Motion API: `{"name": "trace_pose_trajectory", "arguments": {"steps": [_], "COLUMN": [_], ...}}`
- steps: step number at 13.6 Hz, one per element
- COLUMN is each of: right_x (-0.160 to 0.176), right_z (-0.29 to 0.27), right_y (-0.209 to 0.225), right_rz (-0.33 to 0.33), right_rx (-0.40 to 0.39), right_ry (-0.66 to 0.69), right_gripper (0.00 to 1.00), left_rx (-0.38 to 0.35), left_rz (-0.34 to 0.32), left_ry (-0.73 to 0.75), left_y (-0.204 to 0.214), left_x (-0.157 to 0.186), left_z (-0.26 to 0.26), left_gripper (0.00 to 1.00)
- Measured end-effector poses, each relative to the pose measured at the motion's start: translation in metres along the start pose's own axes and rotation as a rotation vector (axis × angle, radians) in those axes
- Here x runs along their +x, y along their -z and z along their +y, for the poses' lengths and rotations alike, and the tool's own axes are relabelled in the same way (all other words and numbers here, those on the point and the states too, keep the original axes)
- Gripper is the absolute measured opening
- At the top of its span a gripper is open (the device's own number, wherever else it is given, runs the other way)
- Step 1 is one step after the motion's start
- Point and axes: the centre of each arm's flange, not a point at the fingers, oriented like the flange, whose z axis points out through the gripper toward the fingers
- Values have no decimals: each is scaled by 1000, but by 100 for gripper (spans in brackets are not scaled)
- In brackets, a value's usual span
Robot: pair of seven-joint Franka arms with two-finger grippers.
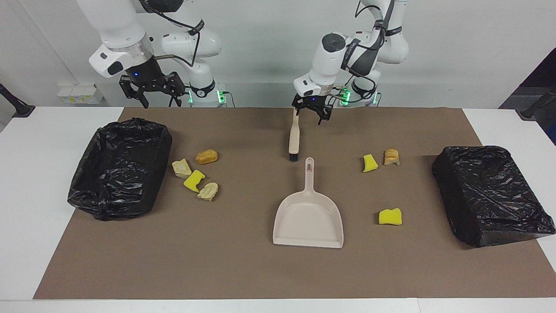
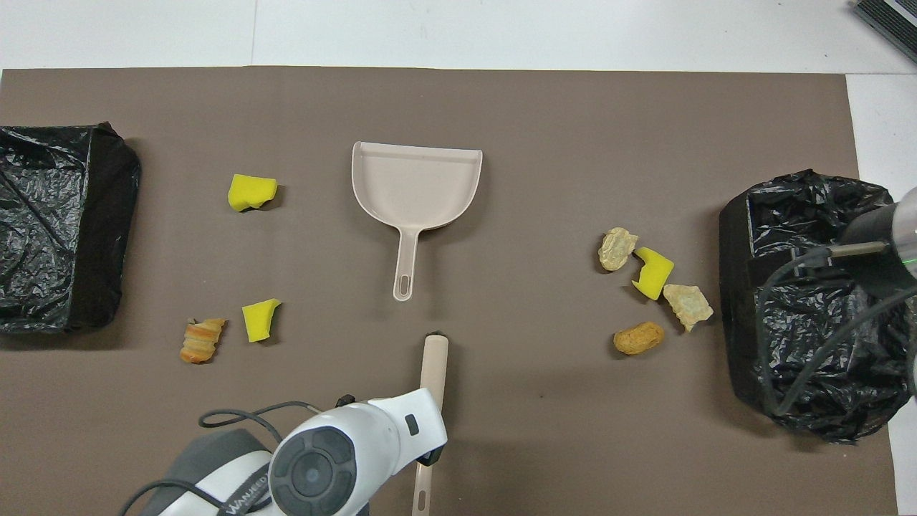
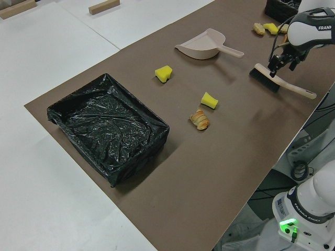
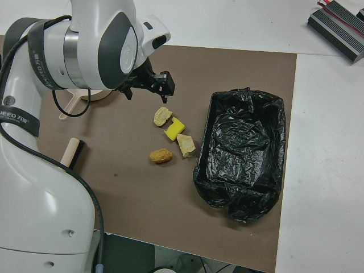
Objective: Sweep and dump trash in bin
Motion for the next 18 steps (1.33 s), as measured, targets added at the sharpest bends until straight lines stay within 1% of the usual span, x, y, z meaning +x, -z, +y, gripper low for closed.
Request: {"name": "trace_pose_trajectory", "arguments": {"steps": [1, 3, 5, 6, 7, 8, 9, 10, 11, 13, 15, 17, 18], "right_x": [4, 16, 32, 42, 53, 64, 72, 79, 83, 83, 79, 72, 68], "right_z": [-11, -38, -63, -73, -87, -109, -134, -162, -189, -233, -264, -302, -322], "right_y": [-5, -21, -43, -55, -70, -89, -110, -134, -156, -188, -205, -231, -250], "right_rz": [7, 22, 26, 33, 41, 47, 48, 47, 40, 7, -6, -5, -2], "right_rx": [0, 13, 82, 108, 126, 142, 157, 172, 197, 264, 301, 322, 319], "right_ry": [21, 62, 60, 45, 26, -3, -40, -82, -124, -199, -278, -341, -350], "right_gripper": [100, 100, 100, 100, 100, 100, 100, 100, 100, 100, 100, 100, 100], "left_rx": [10, 20, 22, 23, 23, 23, 23, 23, 23, 23, 25, 26, 26], "left_rz": [-9, -5, 1, 1, 1, 1, 1, 1, 1, 1, -4, -11, -12], "left_ry": [2, 31, 55, 57, 60, 62, 62, 64, 65, 68, 70, 71, 71], "left_y": [-10, -26, -36, -37, -37, -37, -37, -37, -37, -37, -39, -42, -43], "left_x": [-9, -27, -39, -41, -41, -41, -41, -41, -41, -41, -42, -42, -42], "left_z": [11, 34, 48, 50, 50, 49, 49, 49, 49, 49, 49, 48, 48], "left_gripper": [100, 100, 99, 96, 96, 88, 77, 61, 52, 51, 51, 50, 47]}}
